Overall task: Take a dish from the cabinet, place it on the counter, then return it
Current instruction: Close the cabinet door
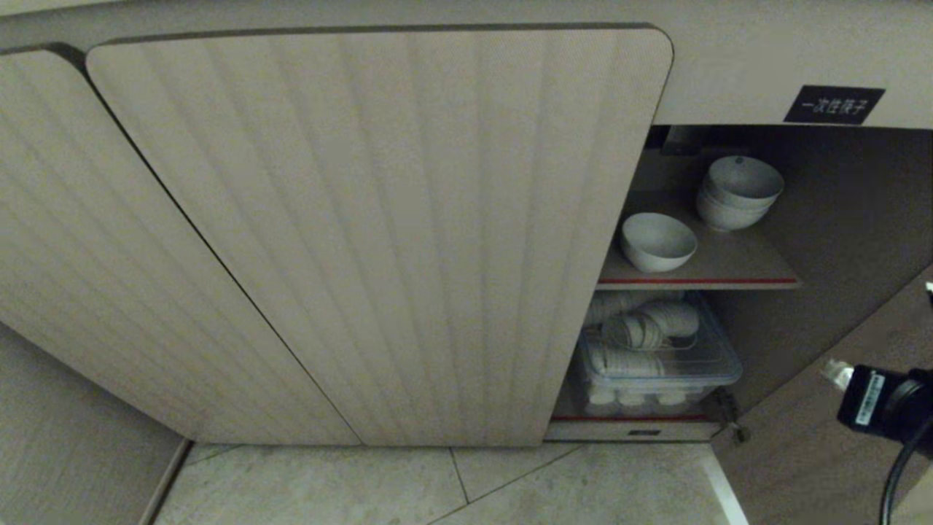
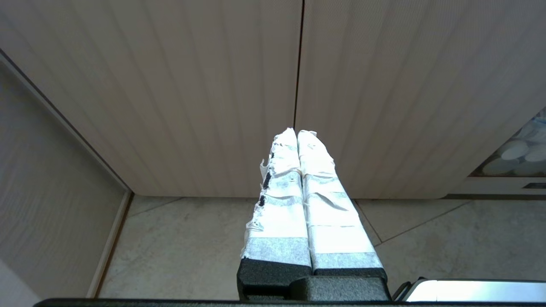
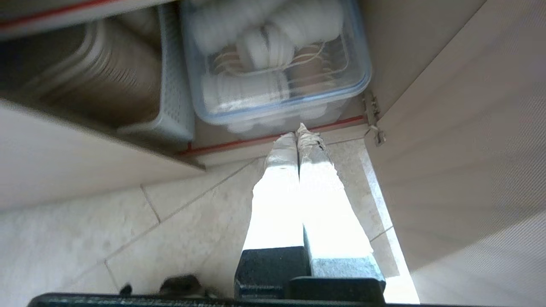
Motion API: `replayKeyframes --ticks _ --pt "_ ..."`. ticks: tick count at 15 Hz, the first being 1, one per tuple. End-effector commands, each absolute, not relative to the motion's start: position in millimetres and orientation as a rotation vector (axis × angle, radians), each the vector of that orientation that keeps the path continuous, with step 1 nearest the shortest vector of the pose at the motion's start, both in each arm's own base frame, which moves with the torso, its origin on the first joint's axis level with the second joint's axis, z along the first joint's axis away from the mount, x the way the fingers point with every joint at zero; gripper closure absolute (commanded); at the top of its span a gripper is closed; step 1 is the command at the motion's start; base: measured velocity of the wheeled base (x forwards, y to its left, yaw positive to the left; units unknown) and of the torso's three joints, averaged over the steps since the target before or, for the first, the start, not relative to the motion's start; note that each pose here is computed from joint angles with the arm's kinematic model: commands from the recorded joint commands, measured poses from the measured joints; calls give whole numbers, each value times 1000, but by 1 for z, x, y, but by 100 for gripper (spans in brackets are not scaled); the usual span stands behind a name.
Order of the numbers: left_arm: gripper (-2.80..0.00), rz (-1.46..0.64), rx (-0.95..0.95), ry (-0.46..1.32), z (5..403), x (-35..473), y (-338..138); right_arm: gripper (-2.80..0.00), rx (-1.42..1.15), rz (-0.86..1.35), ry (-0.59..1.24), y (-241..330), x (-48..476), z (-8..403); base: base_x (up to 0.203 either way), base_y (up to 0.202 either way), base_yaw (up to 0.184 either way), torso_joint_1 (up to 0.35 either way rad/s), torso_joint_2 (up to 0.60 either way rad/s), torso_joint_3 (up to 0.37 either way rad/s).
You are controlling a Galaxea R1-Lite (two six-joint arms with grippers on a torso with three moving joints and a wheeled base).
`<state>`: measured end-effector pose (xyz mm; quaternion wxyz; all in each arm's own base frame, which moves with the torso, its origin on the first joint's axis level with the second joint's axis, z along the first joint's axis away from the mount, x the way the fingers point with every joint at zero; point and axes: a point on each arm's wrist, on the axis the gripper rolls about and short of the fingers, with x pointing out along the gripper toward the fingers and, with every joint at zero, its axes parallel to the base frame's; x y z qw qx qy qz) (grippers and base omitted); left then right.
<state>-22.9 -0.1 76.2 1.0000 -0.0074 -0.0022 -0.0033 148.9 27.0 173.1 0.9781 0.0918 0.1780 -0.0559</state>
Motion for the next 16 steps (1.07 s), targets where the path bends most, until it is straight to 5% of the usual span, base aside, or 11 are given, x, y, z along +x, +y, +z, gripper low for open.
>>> replayKeyframes --ticks 1,16 --pt "0 -8 -15 -5 76 -23 0 0 186 -88 341 24 133 170 0 0 0 0 0 0" --pt "0 -6 -15 -5 76 -23 0 0 122 2 255 2 47 111 0 0 0 0 0 0"
